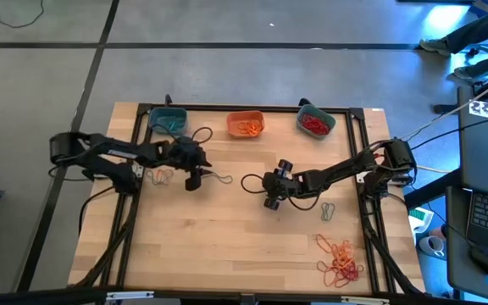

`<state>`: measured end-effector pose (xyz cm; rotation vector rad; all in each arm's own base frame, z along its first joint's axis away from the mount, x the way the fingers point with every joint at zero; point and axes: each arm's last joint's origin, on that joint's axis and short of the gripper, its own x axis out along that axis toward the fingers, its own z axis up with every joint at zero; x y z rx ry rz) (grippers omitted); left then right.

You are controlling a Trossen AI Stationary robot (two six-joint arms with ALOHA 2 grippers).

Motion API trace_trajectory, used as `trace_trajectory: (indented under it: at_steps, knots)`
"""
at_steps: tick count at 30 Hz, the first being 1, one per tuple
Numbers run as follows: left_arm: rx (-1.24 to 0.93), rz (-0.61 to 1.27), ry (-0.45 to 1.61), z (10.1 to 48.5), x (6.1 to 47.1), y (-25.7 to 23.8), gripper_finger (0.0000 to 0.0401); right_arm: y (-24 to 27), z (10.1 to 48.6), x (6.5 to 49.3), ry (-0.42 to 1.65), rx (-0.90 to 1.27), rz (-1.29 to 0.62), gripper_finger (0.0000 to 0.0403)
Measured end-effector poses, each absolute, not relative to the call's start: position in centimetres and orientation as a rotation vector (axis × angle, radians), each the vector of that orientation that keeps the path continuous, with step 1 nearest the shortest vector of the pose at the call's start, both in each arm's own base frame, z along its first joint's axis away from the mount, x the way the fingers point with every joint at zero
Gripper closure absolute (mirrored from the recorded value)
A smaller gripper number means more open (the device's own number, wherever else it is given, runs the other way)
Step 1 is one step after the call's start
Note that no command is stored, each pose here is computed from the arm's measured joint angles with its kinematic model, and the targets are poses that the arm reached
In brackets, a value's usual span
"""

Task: Sort rubber bands into baskets
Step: Put the blue rubber band into the blue bin

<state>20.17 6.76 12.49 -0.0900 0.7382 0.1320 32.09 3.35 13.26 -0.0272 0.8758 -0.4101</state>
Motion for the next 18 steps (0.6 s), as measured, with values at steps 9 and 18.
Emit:
trace_trajectory:
  at_steps: [9,18]
  knots:
    - [-0.095,0.106,0.829,9.8,20.8,6.9,0.0286,3.4,13.3,32.1,0.875,-0.045,-0.397,0.0215]
    - [-0.088,0.123,0.859,9.1,21.0,7.0,0.0331,3.4,13.4,32.3,0.858,-0.043,-0.395,0.0215]
